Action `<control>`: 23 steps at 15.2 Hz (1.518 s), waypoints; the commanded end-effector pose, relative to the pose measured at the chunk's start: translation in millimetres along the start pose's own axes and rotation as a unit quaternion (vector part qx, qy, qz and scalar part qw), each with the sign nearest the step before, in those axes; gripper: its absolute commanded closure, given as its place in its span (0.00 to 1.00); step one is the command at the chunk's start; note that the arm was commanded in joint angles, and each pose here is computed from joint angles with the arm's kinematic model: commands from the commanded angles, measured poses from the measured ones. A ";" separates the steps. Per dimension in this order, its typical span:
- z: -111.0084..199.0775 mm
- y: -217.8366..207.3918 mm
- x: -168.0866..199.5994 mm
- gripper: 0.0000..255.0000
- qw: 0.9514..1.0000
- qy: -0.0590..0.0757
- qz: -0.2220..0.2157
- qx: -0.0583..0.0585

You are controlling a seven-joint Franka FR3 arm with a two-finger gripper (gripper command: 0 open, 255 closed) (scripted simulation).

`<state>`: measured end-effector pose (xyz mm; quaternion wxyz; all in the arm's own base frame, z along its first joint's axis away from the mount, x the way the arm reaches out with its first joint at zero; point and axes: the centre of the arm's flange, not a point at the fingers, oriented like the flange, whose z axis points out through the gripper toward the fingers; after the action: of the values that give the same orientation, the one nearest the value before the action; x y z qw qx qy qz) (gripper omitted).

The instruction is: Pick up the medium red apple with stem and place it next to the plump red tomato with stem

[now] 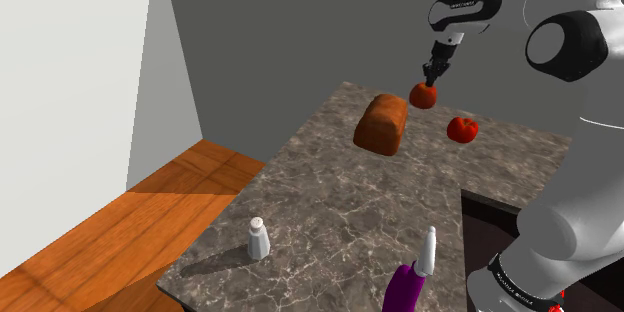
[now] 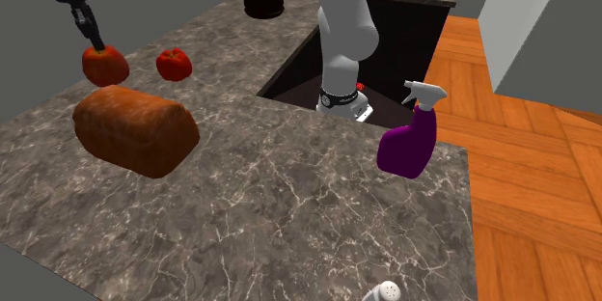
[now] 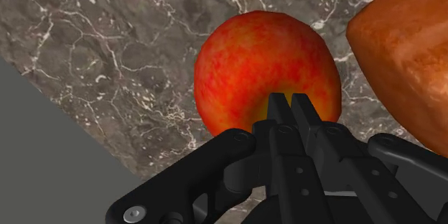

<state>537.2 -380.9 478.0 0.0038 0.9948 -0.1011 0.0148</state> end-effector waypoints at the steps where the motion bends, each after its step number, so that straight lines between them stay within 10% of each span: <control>1: 9.3 0.8 0.1 1.00 1.000 0.000 0.000 0.000; 20: 68.9 0.6 -1.7 1.00 1.000 0.000 0.000 0.000; 21: 68.9 0.6 -1.7 0.00 1.000 0.000 0.000 0.000; 23: 68.9 0.6 -1.7 0.00 1.000 0.000 0.000 0.000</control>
<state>537.4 -381.8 409.1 0.0039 0.9948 -0.1011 0.0151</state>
